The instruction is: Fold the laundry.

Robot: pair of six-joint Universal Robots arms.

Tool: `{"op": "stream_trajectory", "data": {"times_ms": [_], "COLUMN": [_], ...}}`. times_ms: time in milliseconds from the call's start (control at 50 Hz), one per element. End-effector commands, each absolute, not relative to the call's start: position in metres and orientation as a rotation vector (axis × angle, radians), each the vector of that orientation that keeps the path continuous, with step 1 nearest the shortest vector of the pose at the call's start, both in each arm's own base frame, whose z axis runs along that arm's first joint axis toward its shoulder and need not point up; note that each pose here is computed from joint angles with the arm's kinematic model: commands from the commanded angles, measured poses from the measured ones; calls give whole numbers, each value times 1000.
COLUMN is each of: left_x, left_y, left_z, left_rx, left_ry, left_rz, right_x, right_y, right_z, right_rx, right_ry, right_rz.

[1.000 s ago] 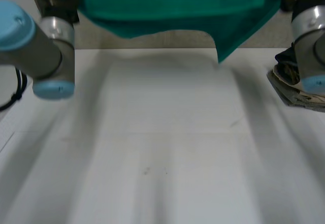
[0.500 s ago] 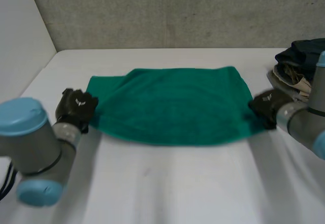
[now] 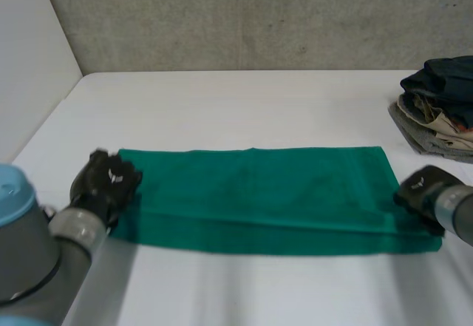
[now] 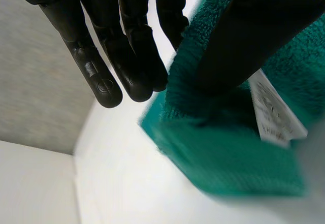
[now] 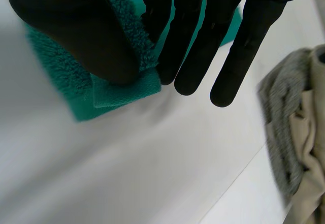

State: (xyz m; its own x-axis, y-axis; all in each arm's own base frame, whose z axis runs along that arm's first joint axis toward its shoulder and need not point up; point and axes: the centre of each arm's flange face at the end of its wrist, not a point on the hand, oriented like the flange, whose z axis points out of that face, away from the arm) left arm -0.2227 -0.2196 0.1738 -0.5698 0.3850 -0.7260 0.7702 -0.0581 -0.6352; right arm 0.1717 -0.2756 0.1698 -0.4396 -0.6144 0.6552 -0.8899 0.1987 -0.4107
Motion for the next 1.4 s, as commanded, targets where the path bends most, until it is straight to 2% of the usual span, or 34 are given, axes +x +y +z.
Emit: {"op": "stream_trajectory", "data": {"times_ms": [20, 240, 340, 420, 480, 560, 740, 820, 900, 1040, 1180, 1320, 1400], "left_x": [-247, -272, -277, -284, -290, -286, -277, -269, -261, -259, -248, -246, -243], "left_y": [-277, -338, -347, -348, -346, -339, -323, -330, -342, -338, -300, -272, -267], "left_z": [158, 123, 126, 140, 148, 167, 151, 144, 139, 139, 172, 189, 188], "left_rx": [1176, 1119, 1078, 1062, 1056, 1039, 1121, 1160, 1148, 1124, 982, 925, 901], "left_ry": [1808, 1792, 1772, 1734, 1720, 1702, 1754, 1771, 1782, 1832, 1993, 2107, 2162], "left_rz": [-1770, -1756, -1773, -1833, -1868, -1889, -1835, -1837, -1833, -1842, -1990, -2118, -2139], "right_x": [196, 212, 221, 223, 228, 228, 232, 225, 224, 203, 176, 163, 162], "right_y": [-322, -383, -395, -400, -396, -389, -367, -370, -376, -383, -342, -303, -295], "right_z": [159, 146, 140, 148, 156, 185, 202, 189, 163, 156, 179, 150, 140], "right_rx": [1313, 1216, 1183, 1094, 1080, 990, 1125, 1152, 1174, 995, 877, 937, 968], "right_ry": [-2084, -1967, -1921, -1874, -1857, -1875, -2015, -2093, -2134, -2192, -2314, -2500, -2538], "right_rz": [1303, 1447, 1491, 1531, 1567, 1695, 1845, 1807, 1746, 1778, 1747, 1607, 1605]}}
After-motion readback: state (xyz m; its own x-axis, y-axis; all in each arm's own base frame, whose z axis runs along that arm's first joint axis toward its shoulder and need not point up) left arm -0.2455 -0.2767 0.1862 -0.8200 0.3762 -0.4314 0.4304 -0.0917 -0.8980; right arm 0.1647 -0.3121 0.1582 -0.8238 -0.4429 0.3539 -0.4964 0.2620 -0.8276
